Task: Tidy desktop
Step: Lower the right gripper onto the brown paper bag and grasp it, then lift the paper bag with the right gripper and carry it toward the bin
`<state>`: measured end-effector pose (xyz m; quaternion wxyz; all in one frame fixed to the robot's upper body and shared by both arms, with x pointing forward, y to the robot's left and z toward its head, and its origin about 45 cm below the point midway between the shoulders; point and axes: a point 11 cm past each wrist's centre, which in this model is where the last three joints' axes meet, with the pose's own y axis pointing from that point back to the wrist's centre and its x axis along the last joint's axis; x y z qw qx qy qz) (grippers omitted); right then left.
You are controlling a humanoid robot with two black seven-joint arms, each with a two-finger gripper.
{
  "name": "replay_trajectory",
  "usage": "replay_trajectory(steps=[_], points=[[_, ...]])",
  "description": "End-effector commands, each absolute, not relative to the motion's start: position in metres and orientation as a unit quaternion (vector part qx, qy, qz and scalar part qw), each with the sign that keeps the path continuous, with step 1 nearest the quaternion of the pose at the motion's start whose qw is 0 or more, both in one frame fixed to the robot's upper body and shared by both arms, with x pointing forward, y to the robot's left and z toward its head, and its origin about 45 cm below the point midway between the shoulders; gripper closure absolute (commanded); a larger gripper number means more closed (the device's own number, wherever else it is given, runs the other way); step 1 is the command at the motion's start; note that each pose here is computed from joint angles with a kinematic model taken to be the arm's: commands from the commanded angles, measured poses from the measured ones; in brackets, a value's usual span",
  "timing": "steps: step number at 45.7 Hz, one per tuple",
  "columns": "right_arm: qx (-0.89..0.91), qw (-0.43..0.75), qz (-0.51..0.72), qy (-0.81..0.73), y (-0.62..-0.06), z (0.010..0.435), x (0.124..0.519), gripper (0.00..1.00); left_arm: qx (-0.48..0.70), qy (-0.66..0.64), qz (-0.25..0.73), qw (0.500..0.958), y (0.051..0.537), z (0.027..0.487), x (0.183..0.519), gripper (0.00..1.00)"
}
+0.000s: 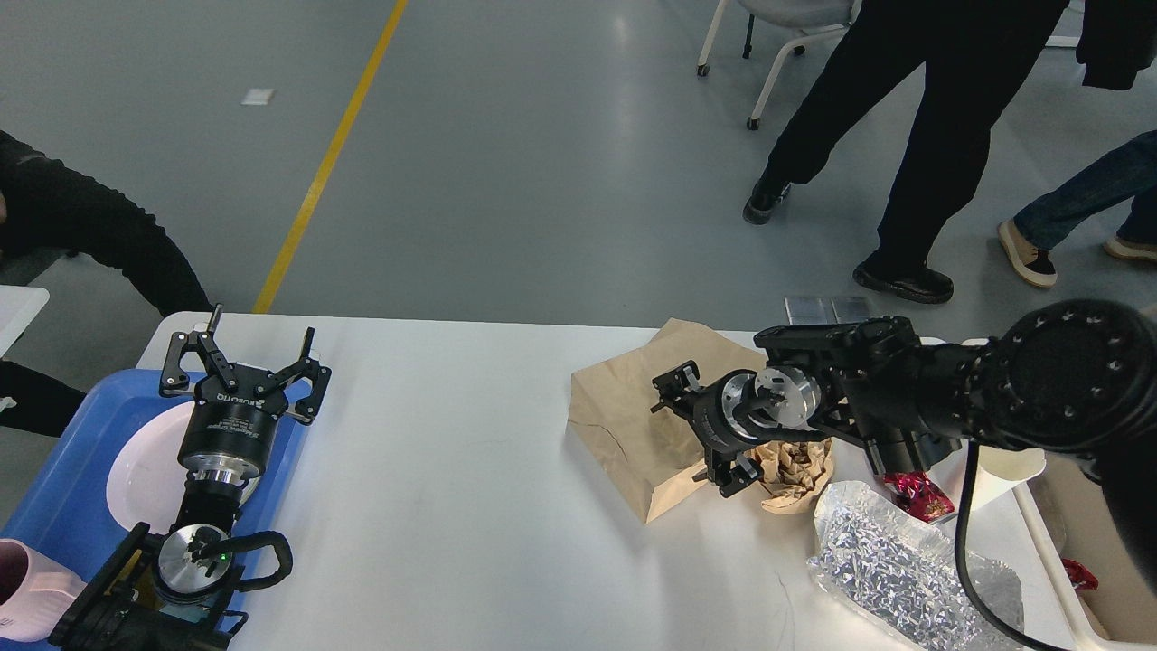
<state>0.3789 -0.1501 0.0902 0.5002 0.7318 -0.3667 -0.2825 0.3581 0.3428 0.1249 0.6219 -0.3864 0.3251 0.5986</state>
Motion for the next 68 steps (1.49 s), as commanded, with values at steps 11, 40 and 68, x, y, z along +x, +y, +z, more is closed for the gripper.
replay_trajectory(steps=[11,40,68], points=[[0.727,0.526,-0.247,-0.365,-0.144,0.070,0.370,0.00,-0.387,0.325,0.598,0.622,0.343,0.125,0.358,0.04],[0.728,0.535,-0.259,-0.342,-0.135,0.066,0.355,1.00,-0.386,0.325,0.599,0.622,0.342,0.125,0.358,0.04],[0.742,0.572,-0.218,-0.272,-0.130,0.133,0.345,1.00,-0.387,0.325,0.599,0.621,0.343,0.125,0.358,0.04]])
